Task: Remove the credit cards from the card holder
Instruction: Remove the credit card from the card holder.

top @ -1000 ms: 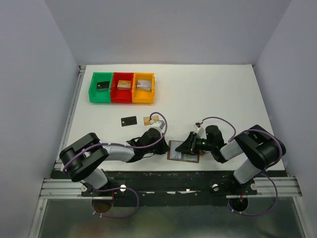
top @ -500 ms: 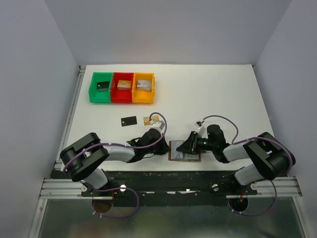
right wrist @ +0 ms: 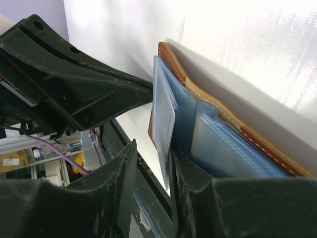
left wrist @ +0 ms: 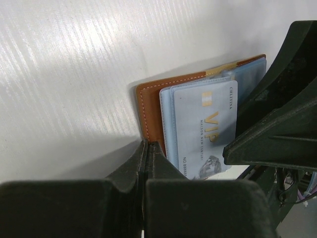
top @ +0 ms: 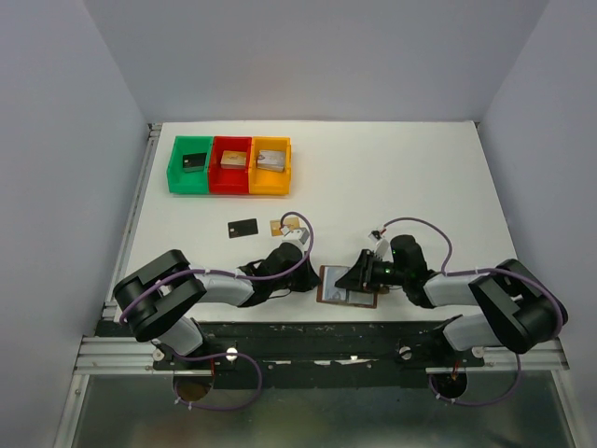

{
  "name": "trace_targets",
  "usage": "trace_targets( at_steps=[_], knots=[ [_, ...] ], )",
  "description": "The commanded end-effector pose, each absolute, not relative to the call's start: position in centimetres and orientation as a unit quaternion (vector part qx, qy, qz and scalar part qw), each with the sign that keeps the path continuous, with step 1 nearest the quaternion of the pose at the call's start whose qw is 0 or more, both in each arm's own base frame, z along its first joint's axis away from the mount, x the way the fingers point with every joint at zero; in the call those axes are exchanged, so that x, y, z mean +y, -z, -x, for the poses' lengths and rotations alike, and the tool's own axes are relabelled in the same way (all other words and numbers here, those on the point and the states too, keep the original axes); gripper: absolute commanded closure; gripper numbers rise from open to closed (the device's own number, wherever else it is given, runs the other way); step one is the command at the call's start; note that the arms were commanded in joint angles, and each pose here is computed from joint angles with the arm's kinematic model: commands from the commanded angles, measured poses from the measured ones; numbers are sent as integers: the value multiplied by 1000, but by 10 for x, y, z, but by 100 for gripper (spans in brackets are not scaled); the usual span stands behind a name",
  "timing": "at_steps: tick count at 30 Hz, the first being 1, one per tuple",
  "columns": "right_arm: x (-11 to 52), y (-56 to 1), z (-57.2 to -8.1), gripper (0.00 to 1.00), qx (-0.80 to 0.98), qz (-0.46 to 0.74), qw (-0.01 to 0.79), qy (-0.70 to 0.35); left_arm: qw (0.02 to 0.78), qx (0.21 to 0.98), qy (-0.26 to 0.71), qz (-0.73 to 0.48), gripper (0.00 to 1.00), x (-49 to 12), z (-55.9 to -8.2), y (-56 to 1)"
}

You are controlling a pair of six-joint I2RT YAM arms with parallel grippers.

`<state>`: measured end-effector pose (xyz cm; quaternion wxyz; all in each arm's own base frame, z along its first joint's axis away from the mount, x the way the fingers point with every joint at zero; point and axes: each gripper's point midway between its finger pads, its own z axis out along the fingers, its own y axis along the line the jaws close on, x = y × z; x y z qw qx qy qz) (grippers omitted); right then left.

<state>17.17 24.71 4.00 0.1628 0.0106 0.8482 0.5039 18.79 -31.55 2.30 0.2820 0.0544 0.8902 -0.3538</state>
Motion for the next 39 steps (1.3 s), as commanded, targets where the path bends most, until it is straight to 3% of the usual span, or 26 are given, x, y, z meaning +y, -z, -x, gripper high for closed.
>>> trace_targets(
  at_steps=[1,39],
  knots=[
    [247,-43,-178,62,852,-1,177,-493,228,928,289,-60,100,-284,-164,21],
    [231,-47,-175,66,864,-1,194,-465,230,929,288,-43,100,-273,-163,24]
  ],
)
